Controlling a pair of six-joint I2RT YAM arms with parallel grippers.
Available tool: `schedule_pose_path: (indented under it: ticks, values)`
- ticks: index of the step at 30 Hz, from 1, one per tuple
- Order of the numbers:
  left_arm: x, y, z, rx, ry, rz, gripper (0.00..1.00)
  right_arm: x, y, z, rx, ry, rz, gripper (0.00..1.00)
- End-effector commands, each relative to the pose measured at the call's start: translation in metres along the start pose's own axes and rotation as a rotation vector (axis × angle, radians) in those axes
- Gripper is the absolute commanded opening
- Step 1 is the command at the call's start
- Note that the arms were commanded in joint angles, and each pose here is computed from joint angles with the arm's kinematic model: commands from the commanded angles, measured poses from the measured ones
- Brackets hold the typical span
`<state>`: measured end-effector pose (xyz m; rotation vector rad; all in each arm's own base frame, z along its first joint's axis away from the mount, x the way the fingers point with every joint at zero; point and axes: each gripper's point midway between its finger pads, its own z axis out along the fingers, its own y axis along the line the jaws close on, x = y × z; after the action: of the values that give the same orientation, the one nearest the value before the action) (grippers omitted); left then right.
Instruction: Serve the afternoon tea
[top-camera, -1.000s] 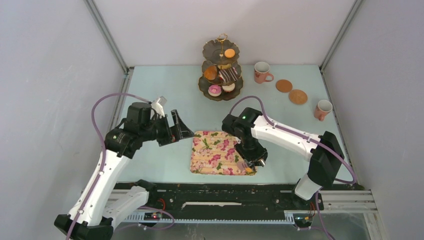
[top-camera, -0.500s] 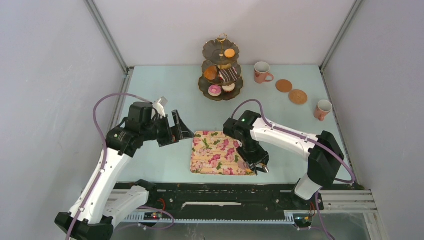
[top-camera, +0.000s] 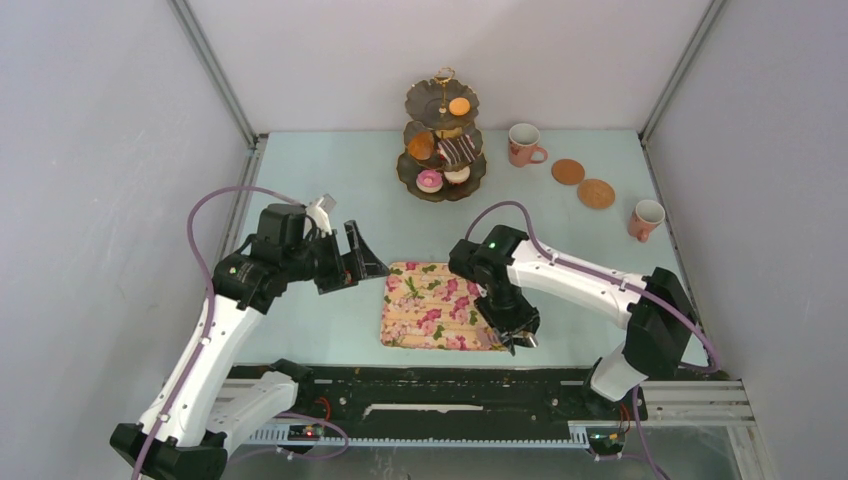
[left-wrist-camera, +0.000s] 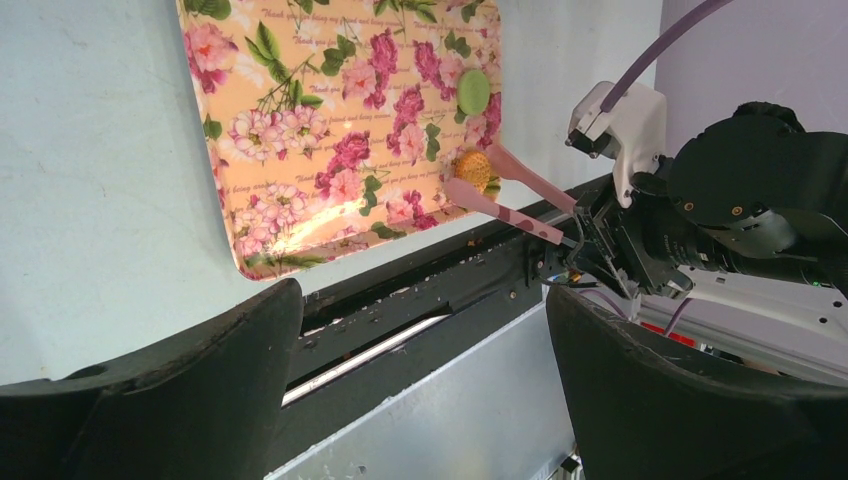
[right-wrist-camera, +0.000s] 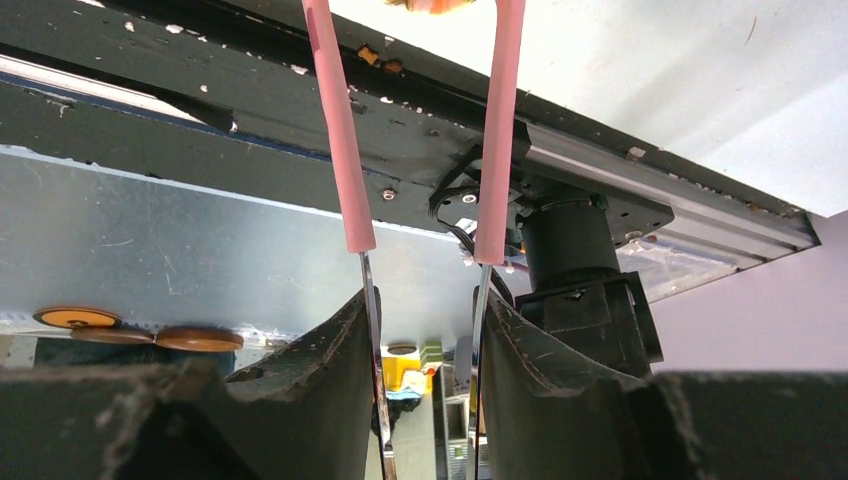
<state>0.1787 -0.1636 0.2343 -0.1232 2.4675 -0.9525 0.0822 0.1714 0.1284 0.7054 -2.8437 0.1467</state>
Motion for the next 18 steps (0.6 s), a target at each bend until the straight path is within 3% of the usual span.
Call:
schedule_pose_path:
  ticks: [1,11,18]
  values:
    - [-0.0057,-0.0106,-0.0056,0.043,-0.024,0.03,0.98,0.0074,0.001,-0.0033,-0.022,-0.016,0.023,0.41]
    - [-0.0074,-0.0132,-0.0061,0.054,-0.032,0.021,0.98,0.0051,0.0041,0.0014,-0.04,-0.022,0.019,0.39]
    - [-0.0074,-0.0129,-0.0061,0.051,-0.035,0.016,0.98,0.0031,0.0017,0.0001,-0.031,-0.041,0.016,0.29]
